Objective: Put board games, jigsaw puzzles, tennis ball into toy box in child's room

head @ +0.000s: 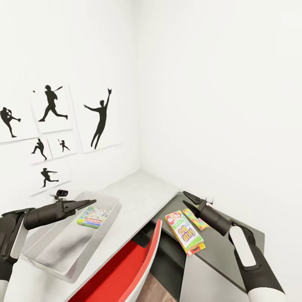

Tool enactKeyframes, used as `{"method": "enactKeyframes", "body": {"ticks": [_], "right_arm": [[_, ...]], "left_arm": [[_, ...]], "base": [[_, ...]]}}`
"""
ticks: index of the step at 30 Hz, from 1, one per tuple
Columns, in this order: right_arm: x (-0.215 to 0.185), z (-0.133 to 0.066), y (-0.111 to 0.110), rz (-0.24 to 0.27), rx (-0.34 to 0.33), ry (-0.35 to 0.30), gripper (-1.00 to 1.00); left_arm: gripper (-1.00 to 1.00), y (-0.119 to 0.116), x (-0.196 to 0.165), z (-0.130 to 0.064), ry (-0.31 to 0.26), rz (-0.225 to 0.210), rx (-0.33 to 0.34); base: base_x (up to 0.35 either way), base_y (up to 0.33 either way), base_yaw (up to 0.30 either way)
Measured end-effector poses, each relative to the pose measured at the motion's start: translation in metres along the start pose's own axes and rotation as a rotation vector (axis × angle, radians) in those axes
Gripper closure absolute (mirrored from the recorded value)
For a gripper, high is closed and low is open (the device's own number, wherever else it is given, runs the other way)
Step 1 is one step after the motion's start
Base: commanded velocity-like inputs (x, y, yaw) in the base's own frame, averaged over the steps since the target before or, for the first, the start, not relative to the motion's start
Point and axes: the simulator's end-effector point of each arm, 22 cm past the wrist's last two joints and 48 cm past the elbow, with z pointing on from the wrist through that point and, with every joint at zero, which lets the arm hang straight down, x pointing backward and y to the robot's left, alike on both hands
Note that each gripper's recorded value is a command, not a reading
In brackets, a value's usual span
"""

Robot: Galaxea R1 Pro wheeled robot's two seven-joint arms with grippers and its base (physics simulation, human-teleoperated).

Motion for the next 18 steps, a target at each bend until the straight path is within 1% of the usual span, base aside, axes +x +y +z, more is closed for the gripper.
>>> {"method": "enactKeyframes", "body": {"ticks": [13, 18], "right_arm": [[-0.003, -0.001, 0.008, -0.012, -0.01, -0.004, -1.0], [-0.005, -0.001, 0.012, -0.016, -0.015, -0.006, -1.0]], "left_arm": [[-1.0, -0.007, -0.003, 0.0, -0.003, 0.015, 0.005], [-1.0, -0.01, -0.004, -0.001, -0.004, 0.02, 0.007]], "base": [[0.0, 0.0, -0.213], [-0.067, 0.0, -0.213]]}}
